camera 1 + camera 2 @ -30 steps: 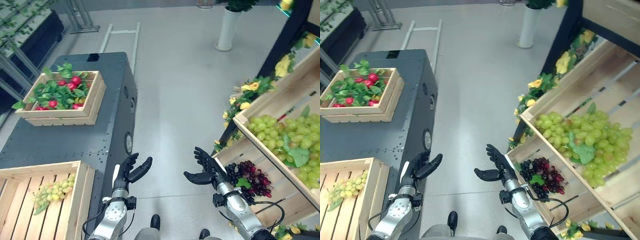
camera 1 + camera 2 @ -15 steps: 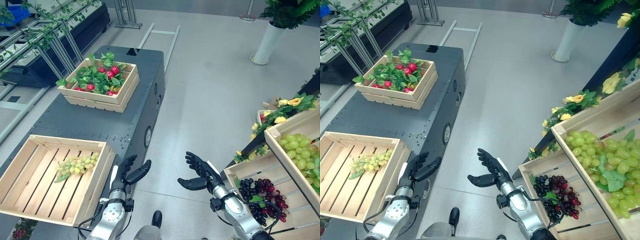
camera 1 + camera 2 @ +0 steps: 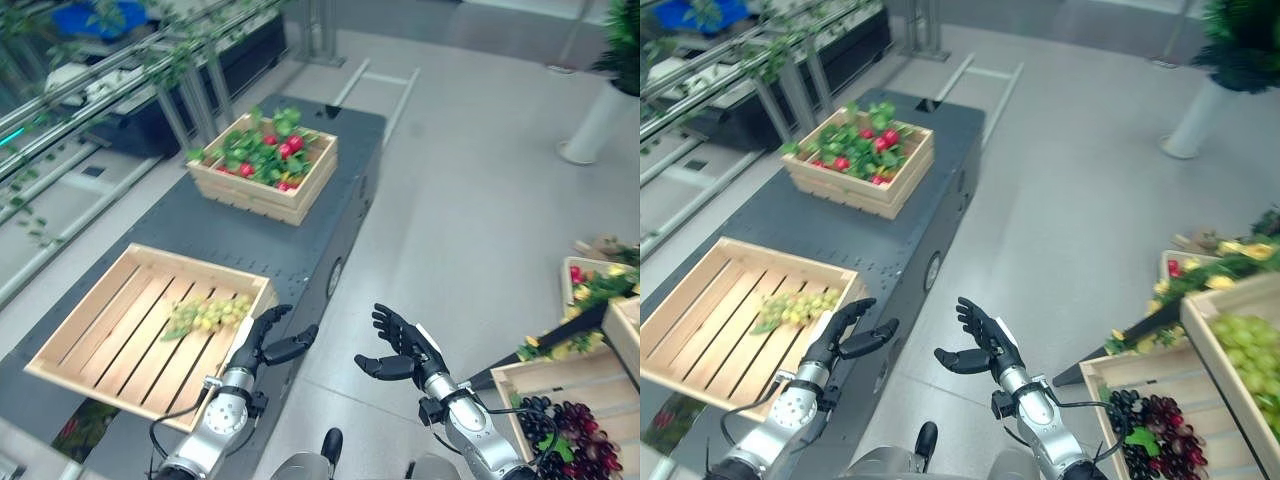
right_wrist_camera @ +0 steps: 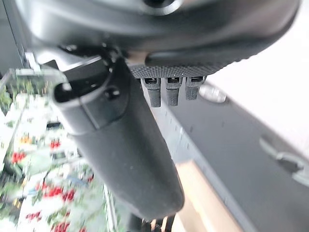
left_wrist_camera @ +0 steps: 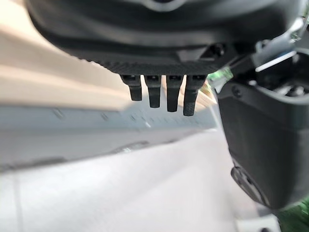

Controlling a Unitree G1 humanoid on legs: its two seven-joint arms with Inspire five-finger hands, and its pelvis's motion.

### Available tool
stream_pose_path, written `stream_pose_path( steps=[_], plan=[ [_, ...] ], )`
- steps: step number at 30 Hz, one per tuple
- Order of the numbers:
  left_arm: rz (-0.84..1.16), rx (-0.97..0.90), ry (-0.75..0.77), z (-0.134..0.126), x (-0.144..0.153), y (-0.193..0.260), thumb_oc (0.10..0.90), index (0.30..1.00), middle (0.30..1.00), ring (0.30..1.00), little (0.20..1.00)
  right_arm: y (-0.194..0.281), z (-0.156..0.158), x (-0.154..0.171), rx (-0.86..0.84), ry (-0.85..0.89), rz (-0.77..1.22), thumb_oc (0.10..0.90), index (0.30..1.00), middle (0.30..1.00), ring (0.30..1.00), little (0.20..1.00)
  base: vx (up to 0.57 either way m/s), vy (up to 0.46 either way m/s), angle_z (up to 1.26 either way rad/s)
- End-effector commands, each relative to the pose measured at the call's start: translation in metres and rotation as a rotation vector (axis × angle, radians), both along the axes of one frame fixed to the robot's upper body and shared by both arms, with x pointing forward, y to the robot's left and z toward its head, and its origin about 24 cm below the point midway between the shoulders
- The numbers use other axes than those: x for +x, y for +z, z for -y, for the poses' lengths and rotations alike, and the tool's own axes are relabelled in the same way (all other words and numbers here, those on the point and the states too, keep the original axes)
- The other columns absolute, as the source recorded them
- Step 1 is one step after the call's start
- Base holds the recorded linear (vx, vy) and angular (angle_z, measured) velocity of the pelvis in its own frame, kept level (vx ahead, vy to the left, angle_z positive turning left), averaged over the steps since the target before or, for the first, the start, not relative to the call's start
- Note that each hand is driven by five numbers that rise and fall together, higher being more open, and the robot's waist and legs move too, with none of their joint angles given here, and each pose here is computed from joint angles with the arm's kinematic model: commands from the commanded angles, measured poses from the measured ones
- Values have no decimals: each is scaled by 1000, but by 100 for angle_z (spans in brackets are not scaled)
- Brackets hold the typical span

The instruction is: Pick up the fruits from the basket on one side to the basket on the other side

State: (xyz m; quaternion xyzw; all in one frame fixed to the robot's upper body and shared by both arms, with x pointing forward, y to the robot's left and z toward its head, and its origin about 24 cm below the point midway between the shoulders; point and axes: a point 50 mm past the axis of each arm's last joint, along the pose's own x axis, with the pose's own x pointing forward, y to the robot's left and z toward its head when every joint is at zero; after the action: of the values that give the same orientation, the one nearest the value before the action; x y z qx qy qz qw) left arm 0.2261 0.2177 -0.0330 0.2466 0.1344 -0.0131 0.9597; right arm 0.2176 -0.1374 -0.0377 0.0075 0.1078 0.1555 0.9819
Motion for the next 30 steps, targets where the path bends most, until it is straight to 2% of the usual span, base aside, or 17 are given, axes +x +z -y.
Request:
stream_pose_path(
  steps=[1, 7, 11, 13, 25, 30],
  plan=[
    [221, -105, -148, 36, 24, 35, 800, 900, 900, 900, 900, 47, 1, 32, 108, -97, 261, 800, 900, 900, 900, 900, 102, -264, 149],
    [179, -147, -151, 42, 19, 24, 800, 900, 900, 900, 900, 43, 19, 39, 105, -154, 215, 800, 900, 900, 900, 900, 142, -223, 131],
    [171, -150, -268, 67, 27, 27, 800, 900, 900, 900, 900, 33, 42, 34, 104, -298, 182, 800, 900, 900, 900, 900, 65, -70, 67],
    [170, -153, -270, 73, 26, 25, 800, 900, 900, 900, 900, 31, 44, 35, 119, -306, 172, 800, 900, 900, 900, 900, 37, -33, 91],
    [192, -161, -179, 50, 13, 27, 800, 900, 900, 900, 900, 32, 35, 28, 167, -308, 153, 800, 900, 900, 900, 900, 82, -39, 11],
    [248, -197, -261, 63, 23, 40, 800, 900, 900, 900, 900, 31, 48, 19, 166, -407, 181, 800, 900, 900, 900, 900, 12, 68, 88]
  ],
)
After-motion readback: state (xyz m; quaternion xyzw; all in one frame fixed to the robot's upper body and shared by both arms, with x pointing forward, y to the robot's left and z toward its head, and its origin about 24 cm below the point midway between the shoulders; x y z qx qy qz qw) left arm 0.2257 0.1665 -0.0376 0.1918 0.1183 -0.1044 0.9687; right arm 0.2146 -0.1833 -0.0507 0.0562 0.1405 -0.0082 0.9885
